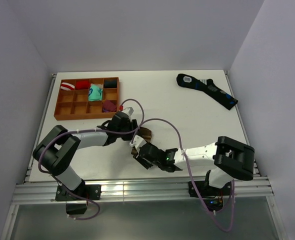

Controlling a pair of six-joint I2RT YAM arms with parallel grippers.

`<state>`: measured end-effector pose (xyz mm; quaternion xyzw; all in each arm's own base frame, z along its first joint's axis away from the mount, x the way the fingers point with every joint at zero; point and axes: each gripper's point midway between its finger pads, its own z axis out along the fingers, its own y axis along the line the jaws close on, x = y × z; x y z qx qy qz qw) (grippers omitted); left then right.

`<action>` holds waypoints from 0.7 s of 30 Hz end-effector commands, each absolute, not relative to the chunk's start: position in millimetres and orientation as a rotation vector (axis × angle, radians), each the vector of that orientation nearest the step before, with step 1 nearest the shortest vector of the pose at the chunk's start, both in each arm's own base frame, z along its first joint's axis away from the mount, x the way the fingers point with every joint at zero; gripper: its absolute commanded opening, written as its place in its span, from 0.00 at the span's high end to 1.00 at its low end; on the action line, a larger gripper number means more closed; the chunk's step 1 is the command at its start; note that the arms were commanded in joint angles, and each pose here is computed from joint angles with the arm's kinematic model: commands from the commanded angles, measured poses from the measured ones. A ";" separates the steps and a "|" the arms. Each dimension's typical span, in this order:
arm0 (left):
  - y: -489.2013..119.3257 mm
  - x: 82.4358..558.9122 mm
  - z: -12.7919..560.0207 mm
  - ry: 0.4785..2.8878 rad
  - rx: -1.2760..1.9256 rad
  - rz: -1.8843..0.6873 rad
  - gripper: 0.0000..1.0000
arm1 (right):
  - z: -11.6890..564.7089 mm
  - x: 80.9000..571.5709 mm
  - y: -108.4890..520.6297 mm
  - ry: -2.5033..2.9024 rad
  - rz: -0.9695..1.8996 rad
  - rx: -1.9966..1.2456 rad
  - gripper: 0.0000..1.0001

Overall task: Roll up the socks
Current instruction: Roll the sock at the center of the board.

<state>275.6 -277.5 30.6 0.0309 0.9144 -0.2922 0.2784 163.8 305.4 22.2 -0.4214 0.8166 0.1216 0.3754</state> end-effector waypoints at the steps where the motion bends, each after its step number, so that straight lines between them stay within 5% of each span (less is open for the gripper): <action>1: -282.6 284.1 31.8 2.468 0.120 -0.763 0.48 | 34.5 171.3 315.4 2.051 0.267 -1.056 0.43; 12: -284.3 289.1 24.4 2.510 0.119 -0.725 0.49 | 21.6 169.6 313.6 2.070 0.180 -1.055 0.55; 18: -283.2 289.4 23.7 2.512 0.116 -0.716 0.49 | 24.1 168.4 313.9 2.092 0.208 -1.001 0.77; 21: -282.6 289.0 23.1 2.510 0.113 -0.716 0.49 | 26.7 165.2 315.1 2.116 0.260 -0.982 0.78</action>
